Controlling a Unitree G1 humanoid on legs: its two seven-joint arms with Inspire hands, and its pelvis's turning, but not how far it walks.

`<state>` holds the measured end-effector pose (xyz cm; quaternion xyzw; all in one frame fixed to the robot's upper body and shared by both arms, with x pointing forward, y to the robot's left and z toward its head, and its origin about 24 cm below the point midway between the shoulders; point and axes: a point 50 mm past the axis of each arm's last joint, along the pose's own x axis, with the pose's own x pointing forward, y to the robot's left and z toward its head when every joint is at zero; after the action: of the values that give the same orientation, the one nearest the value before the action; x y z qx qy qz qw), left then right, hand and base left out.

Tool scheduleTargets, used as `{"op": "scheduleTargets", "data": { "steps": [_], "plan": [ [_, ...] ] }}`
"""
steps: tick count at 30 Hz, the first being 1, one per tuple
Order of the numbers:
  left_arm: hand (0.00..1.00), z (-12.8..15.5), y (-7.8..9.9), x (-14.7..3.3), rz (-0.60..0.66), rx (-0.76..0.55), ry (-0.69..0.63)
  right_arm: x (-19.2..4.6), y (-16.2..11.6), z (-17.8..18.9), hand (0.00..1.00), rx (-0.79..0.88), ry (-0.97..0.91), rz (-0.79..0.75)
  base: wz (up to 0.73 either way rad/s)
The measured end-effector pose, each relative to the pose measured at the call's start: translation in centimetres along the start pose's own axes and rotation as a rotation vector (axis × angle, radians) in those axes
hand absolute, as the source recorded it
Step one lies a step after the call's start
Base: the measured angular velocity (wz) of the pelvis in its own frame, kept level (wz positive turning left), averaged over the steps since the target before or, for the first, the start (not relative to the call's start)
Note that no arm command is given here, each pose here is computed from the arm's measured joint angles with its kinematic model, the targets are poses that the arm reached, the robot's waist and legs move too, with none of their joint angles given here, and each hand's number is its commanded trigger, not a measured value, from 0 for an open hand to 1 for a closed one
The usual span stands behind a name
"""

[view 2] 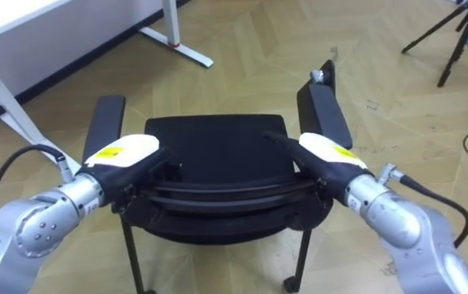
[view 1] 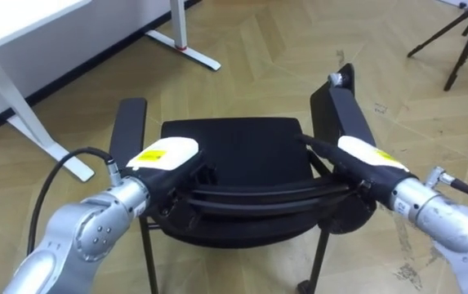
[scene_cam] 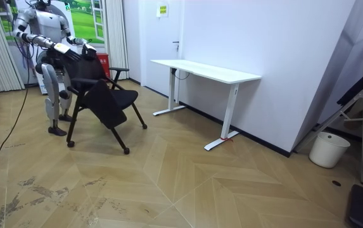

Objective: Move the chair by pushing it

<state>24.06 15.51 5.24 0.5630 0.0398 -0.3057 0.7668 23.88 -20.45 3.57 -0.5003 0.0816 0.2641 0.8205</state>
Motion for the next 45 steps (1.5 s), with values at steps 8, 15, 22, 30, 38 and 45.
{"op": "scheduleTargets", "data": {
  "steps": [8,15,22,30,38,45],
  "plan": [
    [1.00,-0.1,0.1,0.0,-0.001,0.009,0.019,0.8,0.2,0.5,0.00,-0.121,0.012,-0.043,0.00],
    [1.00,0.9,0.0,0.3,-0.013,0.017,-0.023,1.0,-0.4,-0.4,0.98,-0.297,0.095,-0.038,0.16],
    [1.00,1.4,0.0,0.5,-0.047,0.053,-0.053,0.9,0.2,-1.3,1.00,-0.397,0.127,0.028,-0.08],
    [1.00,1.2,0.3,0.4,-0.032,0.077,-0.055,0.8,0.1,-0.9,1.00,-0.459,0.089,0.021,0.02],
    [1.00,1.0,0.4,0.3,-0.034,0.083,-0.049,0.7,0.1,-0.6,1.00,-0.466,0.073,0.008,0.00],
    [1.00,1.0,0.5,0.3,-0.028,0.085,-0.054,0.5,0.1,-0.5,1.00,-0.464,0.072,0.002,-0.01]
  ]
}}
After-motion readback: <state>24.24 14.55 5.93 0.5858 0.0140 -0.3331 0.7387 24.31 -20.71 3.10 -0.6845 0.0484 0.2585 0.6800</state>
